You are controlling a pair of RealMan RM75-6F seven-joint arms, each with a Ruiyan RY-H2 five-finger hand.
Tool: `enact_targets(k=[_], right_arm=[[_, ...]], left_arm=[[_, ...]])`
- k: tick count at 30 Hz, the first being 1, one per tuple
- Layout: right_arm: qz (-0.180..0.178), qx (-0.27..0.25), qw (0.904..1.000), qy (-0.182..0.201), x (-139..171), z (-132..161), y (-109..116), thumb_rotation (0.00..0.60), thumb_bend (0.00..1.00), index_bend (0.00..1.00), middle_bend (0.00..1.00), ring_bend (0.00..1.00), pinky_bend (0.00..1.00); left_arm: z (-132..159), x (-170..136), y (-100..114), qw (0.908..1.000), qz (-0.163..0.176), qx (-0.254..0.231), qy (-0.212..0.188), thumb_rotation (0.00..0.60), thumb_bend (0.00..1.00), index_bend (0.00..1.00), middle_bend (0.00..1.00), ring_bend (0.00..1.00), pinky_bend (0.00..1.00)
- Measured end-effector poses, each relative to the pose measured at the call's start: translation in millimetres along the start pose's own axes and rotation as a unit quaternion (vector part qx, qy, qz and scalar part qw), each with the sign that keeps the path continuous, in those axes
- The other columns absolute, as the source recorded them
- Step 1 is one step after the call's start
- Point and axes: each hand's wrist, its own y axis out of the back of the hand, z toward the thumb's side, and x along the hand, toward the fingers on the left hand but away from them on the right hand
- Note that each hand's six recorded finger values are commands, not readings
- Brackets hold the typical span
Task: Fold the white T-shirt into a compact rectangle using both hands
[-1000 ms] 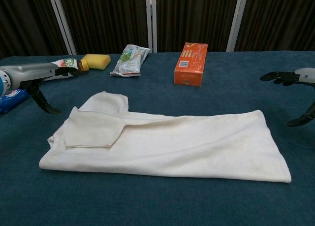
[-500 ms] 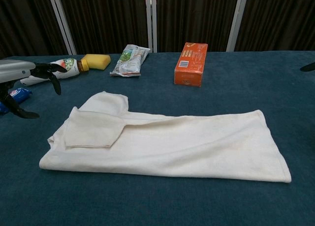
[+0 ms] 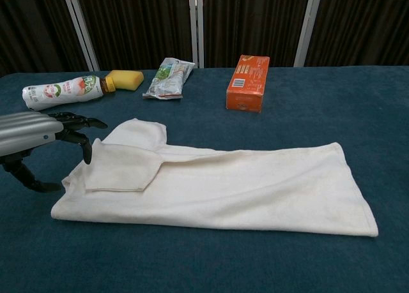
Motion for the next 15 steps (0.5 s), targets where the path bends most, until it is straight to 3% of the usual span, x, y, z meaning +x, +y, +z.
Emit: enact_targets(k=[15], right_arm=[[-0.007, -0.005, 0.9999, 0.006, 2.4, -2.9, -0.2, 0.6, 0.02, 0.14, 0.0, 0.0, 0.0]], left_arm=[[9.7, 20.1, -12.8, 0.9998, 0.008, 0.017, -0.01, 0.6, 0.26, 0.4, 0.0, 0.0, 0.0]])
